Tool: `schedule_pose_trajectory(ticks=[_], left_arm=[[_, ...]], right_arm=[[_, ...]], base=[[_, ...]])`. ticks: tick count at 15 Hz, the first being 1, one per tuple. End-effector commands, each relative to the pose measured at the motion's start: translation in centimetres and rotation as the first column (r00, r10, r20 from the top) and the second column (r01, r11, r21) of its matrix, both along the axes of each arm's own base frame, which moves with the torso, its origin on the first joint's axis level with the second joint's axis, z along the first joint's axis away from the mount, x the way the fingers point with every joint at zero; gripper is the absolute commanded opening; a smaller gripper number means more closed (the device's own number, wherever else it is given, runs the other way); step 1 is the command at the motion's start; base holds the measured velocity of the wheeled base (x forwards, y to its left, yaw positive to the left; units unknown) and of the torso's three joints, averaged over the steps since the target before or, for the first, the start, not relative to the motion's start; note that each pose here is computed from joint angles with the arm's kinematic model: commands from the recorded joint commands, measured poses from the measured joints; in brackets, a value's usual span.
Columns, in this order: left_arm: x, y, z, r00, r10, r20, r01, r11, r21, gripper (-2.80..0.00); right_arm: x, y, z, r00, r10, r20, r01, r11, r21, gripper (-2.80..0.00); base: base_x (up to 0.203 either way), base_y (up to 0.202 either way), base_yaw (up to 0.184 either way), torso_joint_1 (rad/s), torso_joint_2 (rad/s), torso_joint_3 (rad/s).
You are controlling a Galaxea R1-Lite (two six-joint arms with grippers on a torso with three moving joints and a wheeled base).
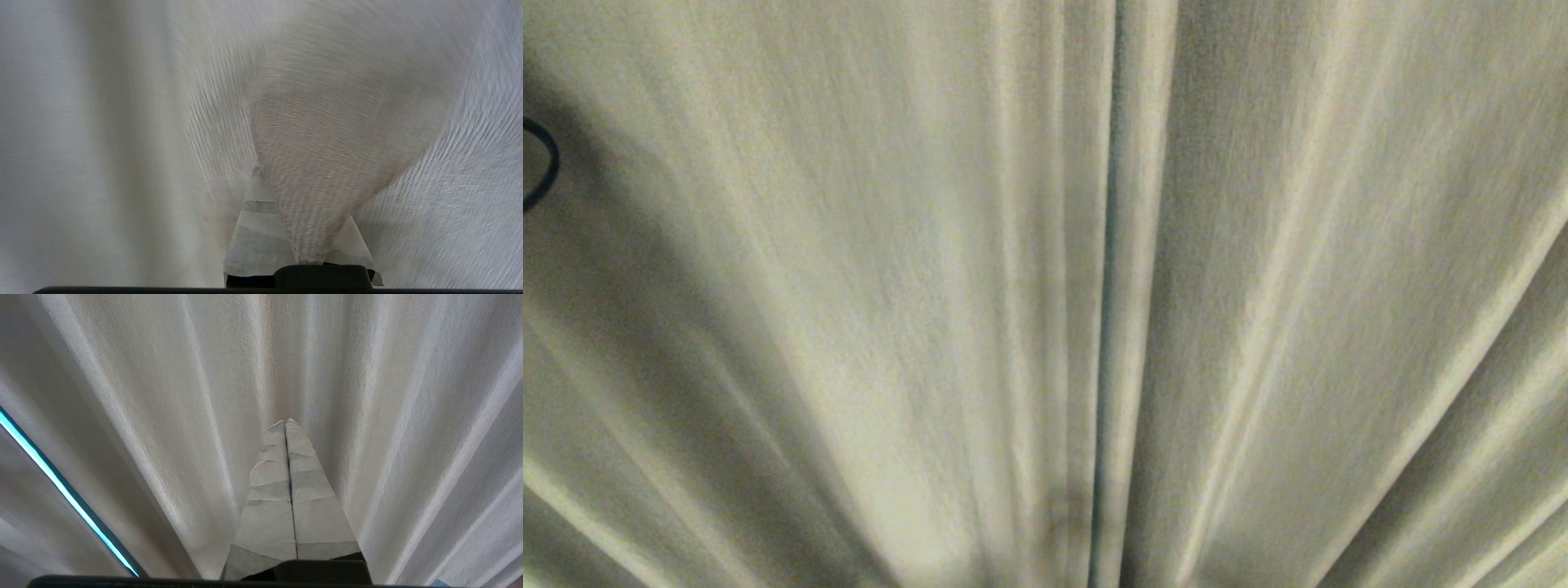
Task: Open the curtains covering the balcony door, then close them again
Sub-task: Pull the outer curtains open on both sides
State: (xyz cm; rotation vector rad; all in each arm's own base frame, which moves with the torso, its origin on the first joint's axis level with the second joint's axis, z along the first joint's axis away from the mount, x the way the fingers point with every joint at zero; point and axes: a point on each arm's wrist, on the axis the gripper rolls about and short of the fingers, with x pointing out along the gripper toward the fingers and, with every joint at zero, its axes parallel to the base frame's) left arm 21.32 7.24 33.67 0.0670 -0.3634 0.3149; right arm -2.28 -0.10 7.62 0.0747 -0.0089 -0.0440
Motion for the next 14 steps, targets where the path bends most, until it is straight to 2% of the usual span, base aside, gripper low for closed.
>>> schedule_pose_trajectory(ticks=[1, 6, 8, 11, 14], left_arm=[[-1.8, 0.9, 0.9, 0.998, 0.039, 0.043, -0.039, 0.999, -0.003, -2.80], [-3.5, 5.7, 1.1, 0.997, 0.071, 0.024, -0.072, 0.997, 0.012, -2.80], [-2.6, 8.3, 1.9, 0.998, 0.058, 0.027, -0.059, 0.998, 0.025, -2.80], [-0.9, 12.2, 3.1, 0.996, 0.079, 0.043, -0.081, 0.995, 0.049, -2.80], [1.1, 16.2, 2.8, 0.993, 0.110, 0.044, -0.112, 0.992, 0.054, -2.80]], right_arm=[[0.0, 0.0, 0.0, 1.000, 0.000, -0.001, 0.000, 1.000, 0.001, -2.80], [0.0, 0.0, 0.0, 1.000, 0.000, -0.001, 0.000, 1.000, 0.001, -2.80], [0.0, 0.0, 0.0, 1.000, 0.000, -0.001, 0.000, 1.000, 0.001, -2.80], [0.0, 0.0, 0.0, 1.000, 0.000, 0.000, 0.000, 1.000, 0.001, -2.80], [0.0, 0.0, 0.0, 1.000, 0.000, 0.000, 0.000, 1.000, 0.001, -2.80]], base=[[0.000, 0.000, 0.000, 0.000, 0.00, 0.000], [0.000, 0.000, 0.000, 0.000, 0.00, 0.000], [0.000, 0.000, 0.000, 0.000, 0.00, 0.000], [0.000, 0.000, 0.000, 0.000, 0.00, 0.000], [0.000, 0.000, 0.000, 0.000, 0.00, 0.000]])
